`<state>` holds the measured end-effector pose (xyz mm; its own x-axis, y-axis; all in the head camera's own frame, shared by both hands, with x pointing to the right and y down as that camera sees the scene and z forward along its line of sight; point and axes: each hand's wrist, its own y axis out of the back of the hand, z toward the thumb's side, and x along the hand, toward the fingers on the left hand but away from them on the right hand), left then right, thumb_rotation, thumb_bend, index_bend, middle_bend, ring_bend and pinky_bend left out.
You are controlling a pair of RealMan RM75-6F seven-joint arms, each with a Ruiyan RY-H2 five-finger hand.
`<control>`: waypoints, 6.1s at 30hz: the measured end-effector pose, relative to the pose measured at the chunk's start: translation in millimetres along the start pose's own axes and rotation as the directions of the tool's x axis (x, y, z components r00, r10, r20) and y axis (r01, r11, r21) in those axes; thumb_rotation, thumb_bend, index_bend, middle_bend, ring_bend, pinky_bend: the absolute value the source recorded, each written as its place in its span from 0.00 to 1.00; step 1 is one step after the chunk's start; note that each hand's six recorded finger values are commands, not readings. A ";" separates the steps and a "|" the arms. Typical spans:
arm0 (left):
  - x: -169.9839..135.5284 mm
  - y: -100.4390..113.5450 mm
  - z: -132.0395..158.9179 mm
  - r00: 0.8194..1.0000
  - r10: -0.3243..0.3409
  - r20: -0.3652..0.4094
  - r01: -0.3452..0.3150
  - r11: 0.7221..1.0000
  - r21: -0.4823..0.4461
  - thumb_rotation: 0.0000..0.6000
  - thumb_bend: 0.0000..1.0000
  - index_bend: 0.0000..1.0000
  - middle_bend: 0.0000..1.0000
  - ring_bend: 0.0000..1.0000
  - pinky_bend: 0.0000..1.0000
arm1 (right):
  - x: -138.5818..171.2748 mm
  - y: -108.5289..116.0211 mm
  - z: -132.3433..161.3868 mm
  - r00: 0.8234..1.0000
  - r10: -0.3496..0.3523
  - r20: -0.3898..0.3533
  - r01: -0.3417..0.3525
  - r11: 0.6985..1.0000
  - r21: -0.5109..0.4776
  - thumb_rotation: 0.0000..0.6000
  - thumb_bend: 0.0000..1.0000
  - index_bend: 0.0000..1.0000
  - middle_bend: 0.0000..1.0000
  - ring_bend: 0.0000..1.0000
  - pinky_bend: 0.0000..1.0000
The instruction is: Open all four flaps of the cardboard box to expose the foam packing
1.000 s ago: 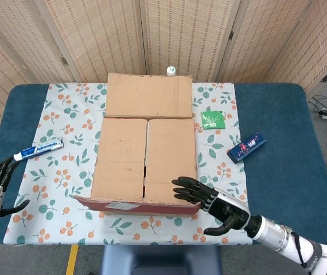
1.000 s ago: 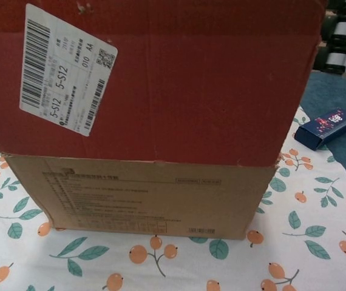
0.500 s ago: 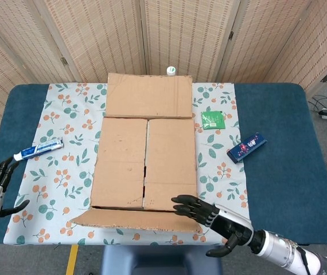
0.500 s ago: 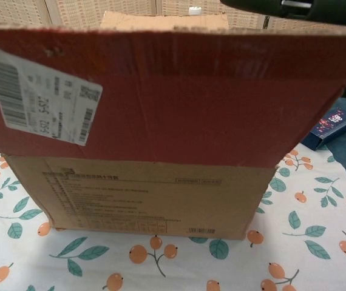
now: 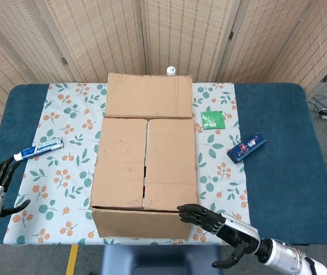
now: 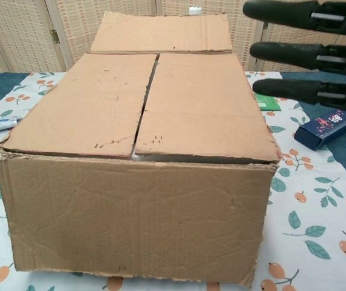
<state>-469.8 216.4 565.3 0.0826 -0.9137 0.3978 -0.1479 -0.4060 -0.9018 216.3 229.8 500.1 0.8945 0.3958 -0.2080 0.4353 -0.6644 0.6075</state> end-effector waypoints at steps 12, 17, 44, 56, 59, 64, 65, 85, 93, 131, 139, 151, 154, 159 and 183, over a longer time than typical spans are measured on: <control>-1.1 2.3 -3.5 1.000 0.002 -0.006 -0.002 1.000 -0.014 1.00 0.21 0.00 0.00 0.00 0.00 | -22.0 50.5 6.5 0.982 -0.189 -0.018 0.174 0.857 0.484 1.00 0.25 0.00 0.00 0.00 0.00; -2.2 2.2 -5.1 1.000 0.000 -0.008 0.000 1.000 -0.021 1.00 0.21 0.00 0.00 0.00 0.00 | -30.9 74.2 6.9 0.970 -0.238 -0.042 0.195 0.665 0.721 1.00 0.25 0.01 0.00 0.00 0.00; 0.4 3.6 -13.5 0.999 -0.009 -0.032 0.006 0.997 -0.079 1.00 0.10 0.00 0.00 0.00 0.00 | -186.2 90.0 43.2 0.985 -0.156 0.069 -0.105 -0.231 0.967 0.42 0.54 0.50 0.16 0.10 0.00; -2.3 9.9 -19.7 0.999 0.000 -0.042 -0.004 0.995 -0.100 1.00 0.10 0.00 0.00 0.00 0.00 | -235.5 77.3 14.3 0.987 -0.101 0.124 -0.152 -0.354 0.923 0.42 0.54 0.50 0.29 0.37 0.24; -3.7 11.9 -21.3 0.999 0.006 -0.045 -0.011 0.994 -0.107 1.00 0.10 0.00 0.00 0.00 0.00 | -241.4 77.4 14.2 0.986 -0.104 0.129 -0.158 -0.357 0.921 0.42 0.54 0.50 0.30 0.39 0.25; -4.9 15.2 -22.7 0.999 0.015 -0.044 -0.020 0.993 -0.115 1.00 0.10 0.00 0.00 0.00 0.00 | -249.5 72.8 12.2 0.986 -0.090 0.140 -0.164 -0.371 0.914 0.42 0.54 0.50 0.33 0.40 0.25; -4.9 15.7 -22.9 0.999 0.015 -0.044 -0.020 0.993 -0.115 1.00 0.10 0.00 0.00 0.00 0.00 | -250.0 72.0 10.9 0.986 -0.087 0.146 -0.168 -0.375 0.912 0.42 0.54 0.50 0.34 0.40 0.25; -6.3 14.9 -23.9 0.999 0.011 -0.046 -0.016 0.993 -0.117 1.00 0.10 0.00 0.00 0.00 0.00 | -247.1 81.9 -5.1 0.972 -0.095 0.215 -0.234 -0.467 0.853 0.42 0.54 0.50 0.37 0.42 0.24; -7.4 14.6 -24.5 0.999 0.009 -0.045 -0.015 0.993 -0.119 1.00 0.10 0.00 0.00 0.00 0.00 | -245.9 83.5 -6.9 0.970 -0.101 0.222 -0.243 -0.481 0.842 0.42 0.54 0.50 0.37 0.41 0.24; -5.1 9.3 -18.6 0.999 -0.002 -0.034 -0.001 0.995 -0.100 1.00 0.10 0.00 0.00 0.00 0.00 | -197.7 84.9 42.5 0.977 -0.164 0.139 -0.205 -0.518 0.830 0.42 0.54 0.51 0.37 0.40 0.22; -2.4 7.4 -16.3 1.000 -0.007 -0.028 0.005 0.996 -0.095 1.00 0.10 0.00 0.00 0.00 0.00 | -171.7 87.1 61.9 0.977 -0.195 0.091 -0.182 -0.527 0.830 0.42 0.54 0.51 0.37 0.40 0.22; -0.6 0.6 -12.3 0.999 -0.024 -0.023 0.022 0.996 -0.081 1.00 0.10 0.00 0.00 0.00 0.00 | -125.3 83.3 93.3 0.976 -0.218 -0.003 -0.117 -0.535 0.837 0.42 0.54 0.52 0.37 0.39 0.22; 0.0 -0.1 -12.0 0.999 -0.025 -0.024 0.023 0.997 -0.078 1.00 0.10 0.00 0.00 0.00 0.00 | -116.3 83.2 98.8 0.975 -0.221 -0.020 -0.103 -0.533 0.840 0.42 0.54 0.52 0.37 0.38 0.22; 1.5 -2.4 -12.4 0.999 -0.033 -0.028 0.030 0.997 -0.074 1.00 0.10 0.00 0.00 0.00 0.00 | -102.0 80.7 107.9 0.975 -0.217 -0.052 -0.075 -0.536 0.841 0.42 0.54 0.52 0.38 0.38 0.22; 6.5 -11.6 -10.7 0.998 -0.057 -0.032 0.055 0.997 -0.056 1.00 0.10 0.00 0.00 0.00 0.00 | -12.6 76.6 121.8 0.949 -0.279 -0.150 -0.039 -0.575 0.817 0.42 0.54 0.52 0.38 0.38 0.22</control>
<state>-478.1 215.0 580.1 0.0588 -0.8891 0.4538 -0.1986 -0.4560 -0.8676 250.8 96.7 455.9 0.7118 0.6559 -0.2513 -0.2017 -0.1518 -0.9676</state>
